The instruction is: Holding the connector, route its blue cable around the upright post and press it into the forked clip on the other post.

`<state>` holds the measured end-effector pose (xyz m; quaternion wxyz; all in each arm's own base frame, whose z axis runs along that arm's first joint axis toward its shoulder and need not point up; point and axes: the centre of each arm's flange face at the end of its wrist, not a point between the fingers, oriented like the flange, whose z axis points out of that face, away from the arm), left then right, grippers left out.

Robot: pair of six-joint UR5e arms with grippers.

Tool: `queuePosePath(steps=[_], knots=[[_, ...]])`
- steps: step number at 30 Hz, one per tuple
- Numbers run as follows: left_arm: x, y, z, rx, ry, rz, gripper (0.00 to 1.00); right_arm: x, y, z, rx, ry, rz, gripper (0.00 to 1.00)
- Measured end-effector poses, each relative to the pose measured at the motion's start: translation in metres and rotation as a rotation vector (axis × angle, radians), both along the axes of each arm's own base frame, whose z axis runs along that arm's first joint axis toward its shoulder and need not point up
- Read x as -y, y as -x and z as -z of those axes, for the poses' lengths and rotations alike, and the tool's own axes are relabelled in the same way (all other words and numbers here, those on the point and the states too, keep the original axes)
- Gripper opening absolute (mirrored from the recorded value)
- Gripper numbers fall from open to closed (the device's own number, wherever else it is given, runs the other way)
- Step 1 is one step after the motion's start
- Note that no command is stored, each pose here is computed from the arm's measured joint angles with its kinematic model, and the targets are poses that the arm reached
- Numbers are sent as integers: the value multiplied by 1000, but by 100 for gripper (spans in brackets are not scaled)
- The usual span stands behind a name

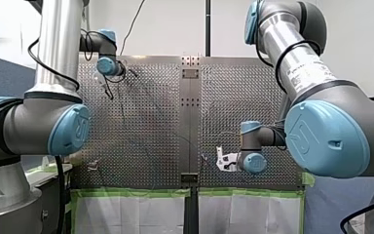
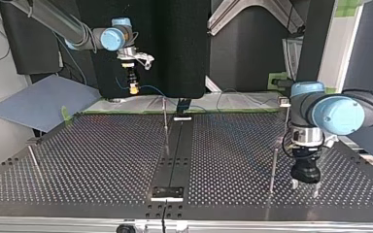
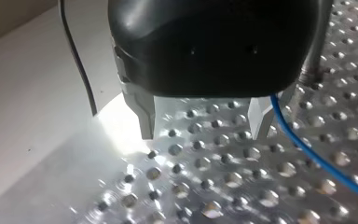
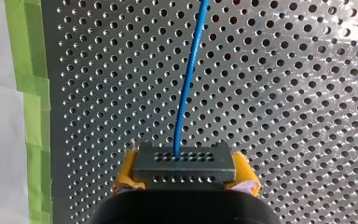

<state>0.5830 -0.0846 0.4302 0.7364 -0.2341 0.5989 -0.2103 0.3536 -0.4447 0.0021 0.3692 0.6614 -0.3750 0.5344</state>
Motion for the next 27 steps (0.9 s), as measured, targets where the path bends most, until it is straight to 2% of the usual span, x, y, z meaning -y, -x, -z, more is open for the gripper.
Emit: queuePosePath(steps=[5, 10, 18, 27], knots=[[-1, -9, 17, -20, 3, -13, 100, 0, 0, 0, 0, 0, 0, 0], [0, -12, 23, -20, 5, -14, 100, 0, 0, 0, 0, 0, 0, 0], [6, -11, 26, -21, 7, -18, 100, 0, 0, 0, 3, 2, -1, 0], [7, -5, 48, -31, 25, -15, 100, 0, 0, 0, 3, 1, 0, 0]])
